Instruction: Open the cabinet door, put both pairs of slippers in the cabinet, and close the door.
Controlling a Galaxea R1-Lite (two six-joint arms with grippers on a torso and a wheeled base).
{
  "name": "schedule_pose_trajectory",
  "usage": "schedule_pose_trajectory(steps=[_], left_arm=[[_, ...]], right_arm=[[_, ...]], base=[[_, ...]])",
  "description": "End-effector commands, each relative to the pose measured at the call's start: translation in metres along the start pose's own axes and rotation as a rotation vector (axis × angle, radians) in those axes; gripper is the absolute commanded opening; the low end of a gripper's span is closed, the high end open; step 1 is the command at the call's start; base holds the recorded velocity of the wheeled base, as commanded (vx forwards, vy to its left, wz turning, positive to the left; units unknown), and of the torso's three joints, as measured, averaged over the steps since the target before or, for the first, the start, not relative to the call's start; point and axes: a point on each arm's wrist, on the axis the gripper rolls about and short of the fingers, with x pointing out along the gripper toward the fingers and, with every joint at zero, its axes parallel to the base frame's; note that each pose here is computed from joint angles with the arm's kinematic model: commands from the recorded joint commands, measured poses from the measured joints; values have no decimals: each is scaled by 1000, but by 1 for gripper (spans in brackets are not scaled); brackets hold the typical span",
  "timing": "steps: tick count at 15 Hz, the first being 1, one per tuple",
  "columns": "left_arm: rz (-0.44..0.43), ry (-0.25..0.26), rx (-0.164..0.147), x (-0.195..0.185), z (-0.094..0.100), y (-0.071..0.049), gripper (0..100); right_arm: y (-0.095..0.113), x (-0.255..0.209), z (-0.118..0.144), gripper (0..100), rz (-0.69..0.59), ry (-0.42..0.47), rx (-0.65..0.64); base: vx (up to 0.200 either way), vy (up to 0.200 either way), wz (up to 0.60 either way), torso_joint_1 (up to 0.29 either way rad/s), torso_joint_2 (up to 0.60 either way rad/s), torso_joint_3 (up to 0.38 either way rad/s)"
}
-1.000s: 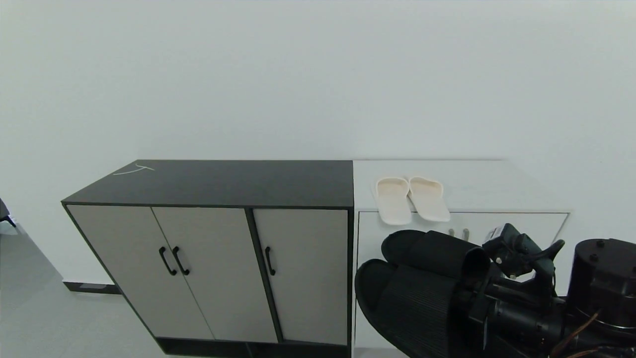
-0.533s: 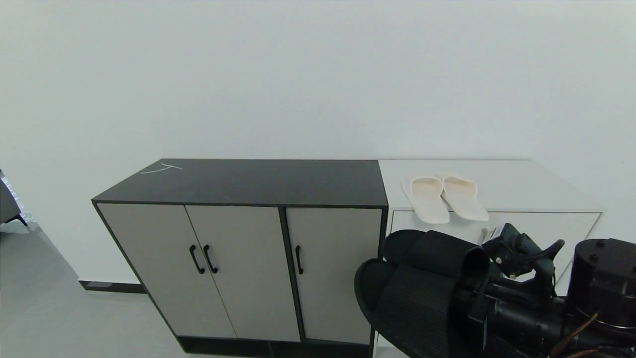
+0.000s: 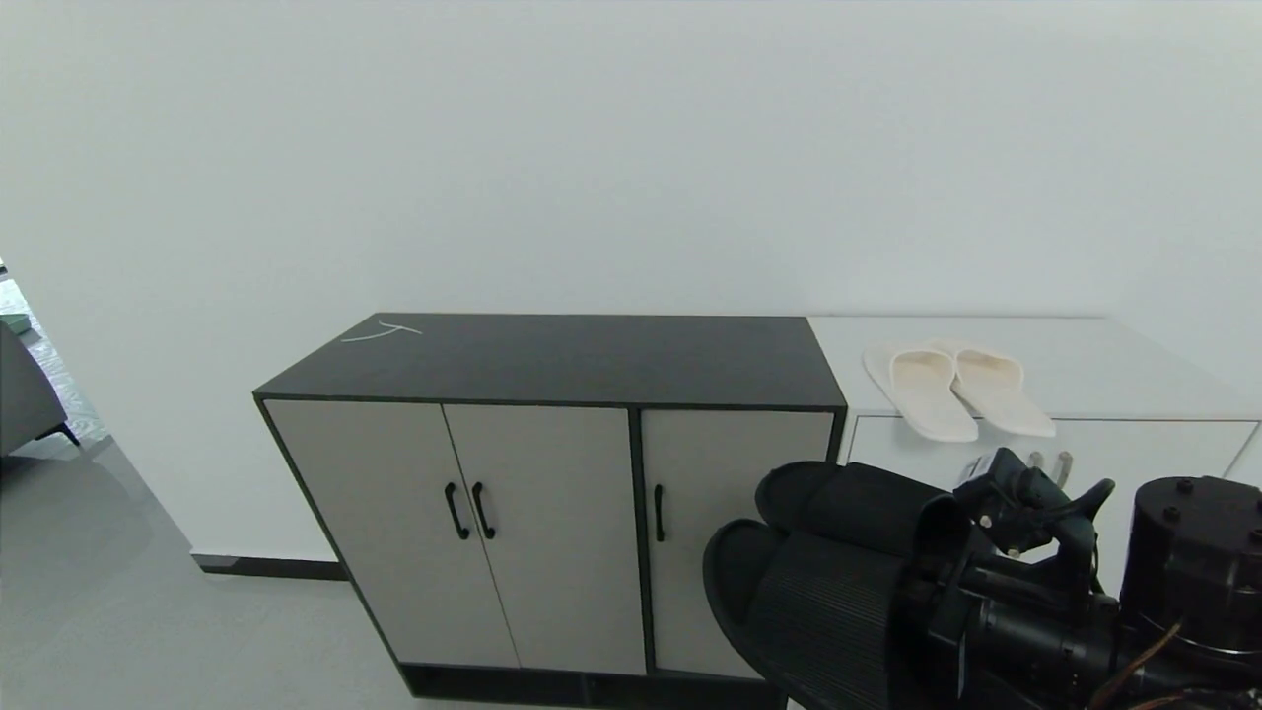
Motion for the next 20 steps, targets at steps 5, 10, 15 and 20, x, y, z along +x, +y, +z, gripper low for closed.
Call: schedule_pose_trajectory(steps=[5, 10, 15, 20], left_arm=[[0, 0, -1, 0, 0, 0, 0], [2, 0, -1, 0, 0, 0, 0], [0, 0, -1, 0, 0, 0, 0], [0, 0, -1, 0, 0, 0, 0]], right_arm=[[0, 0, -1, 0, 2, 5, 1], [0, 0, -2, 0, 2, 7, 0], [0, 0, -6, 0, 3, 25, -10], [0, 1, -6, 0, 1, 26, -12]], base=[[0, 200, 0, 4, 0, 2], [0, 200, 0, 5, 4, 0], [0, 200, 0, 0, 1, 4], [0, 200, 0, 0, 4, 3]])
